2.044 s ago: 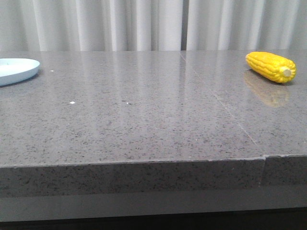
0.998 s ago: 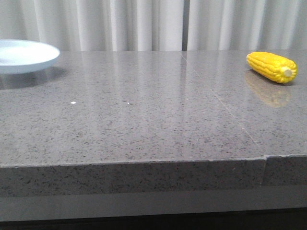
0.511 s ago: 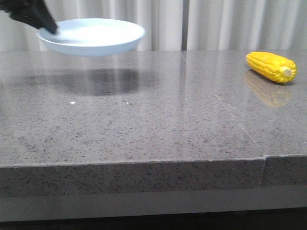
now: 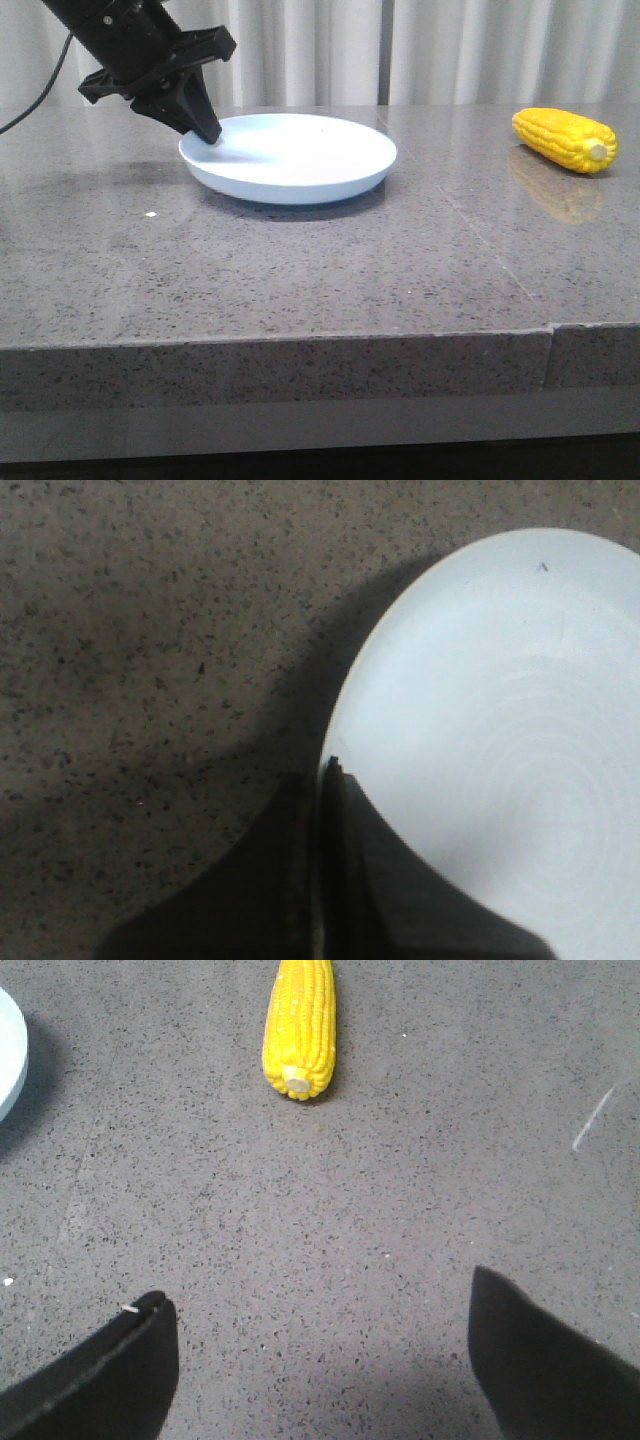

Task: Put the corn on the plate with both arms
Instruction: 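Slide the plate with the left gripper toward the table's middle, then release the plate and raise the left gripper away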

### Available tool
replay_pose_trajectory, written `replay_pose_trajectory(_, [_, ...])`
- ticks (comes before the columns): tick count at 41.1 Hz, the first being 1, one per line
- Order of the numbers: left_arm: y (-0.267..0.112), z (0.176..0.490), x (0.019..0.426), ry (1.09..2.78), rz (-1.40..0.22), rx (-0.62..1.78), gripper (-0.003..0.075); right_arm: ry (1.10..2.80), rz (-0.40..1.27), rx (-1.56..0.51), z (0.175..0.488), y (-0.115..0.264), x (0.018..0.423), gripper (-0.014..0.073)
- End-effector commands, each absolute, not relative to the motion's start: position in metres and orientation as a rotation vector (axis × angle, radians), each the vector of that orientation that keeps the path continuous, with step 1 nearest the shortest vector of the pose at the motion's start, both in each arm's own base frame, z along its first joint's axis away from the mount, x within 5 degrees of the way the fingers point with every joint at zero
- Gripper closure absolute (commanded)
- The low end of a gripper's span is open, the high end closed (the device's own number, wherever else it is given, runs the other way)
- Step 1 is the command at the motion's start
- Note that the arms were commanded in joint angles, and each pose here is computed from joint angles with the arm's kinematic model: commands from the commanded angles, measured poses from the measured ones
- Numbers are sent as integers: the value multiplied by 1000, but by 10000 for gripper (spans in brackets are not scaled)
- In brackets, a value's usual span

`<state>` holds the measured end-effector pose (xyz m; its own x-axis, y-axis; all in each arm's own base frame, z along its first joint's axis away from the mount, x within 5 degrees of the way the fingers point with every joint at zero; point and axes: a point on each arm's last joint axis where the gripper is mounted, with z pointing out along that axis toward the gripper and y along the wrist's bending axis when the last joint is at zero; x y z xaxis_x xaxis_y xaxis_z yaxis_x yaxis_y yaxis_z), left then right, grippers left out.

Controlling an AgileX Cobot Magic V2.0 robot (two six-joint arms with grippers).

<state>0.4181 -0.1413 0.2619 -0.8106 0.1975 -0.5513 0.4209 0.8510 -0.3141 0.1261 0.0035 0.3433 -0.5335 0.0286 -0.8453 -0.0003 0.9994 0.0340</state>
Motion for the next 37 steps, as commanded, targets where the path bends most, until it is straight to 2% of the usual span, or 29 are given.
replay_pose_trajectory(1, [-142, 295, 415, 2396, -576, 440, 689, 2039, 38, 12, 359, 4, 129, -20])
replay_pose_trajectory(4, [-142, 295, 415, 2398, -568, 446, 603, 2039, 38, 12, 359, 4, 129, -20])
replay_pose_trajectory(9, [-142, 295, 414, 2407, -572, 452, 365, 2039, 38, 12, 359, 4, 129, -20])
replay_pose_trajectory(13, [-139, 300, 412, 2403, -569, 452, 272, 2039, 38, 12, 359, 4, 129, -20])
replay_pose_trajectory(19, [-134, 331, 398, 2331, -531, 477, 269, 2039, 38, 12, 359, 4, 129, -20])
replay_pose_trajectory(24, [-140, 368, 372, 2240, -498, 545, 269, 2039, 38, 12, 359, 4, 129, -20])
replay_pose_trajectory(29, [-150, 398, 337, 2160, -398, 668, 270, 2039, 38, 12, 359, 4, 129, -20])
replay_pose_trajectory(37, [-157, 413, 273, 2100, -249, 800, 270, 2039, 38, 12, 359, 4, 129, -20])
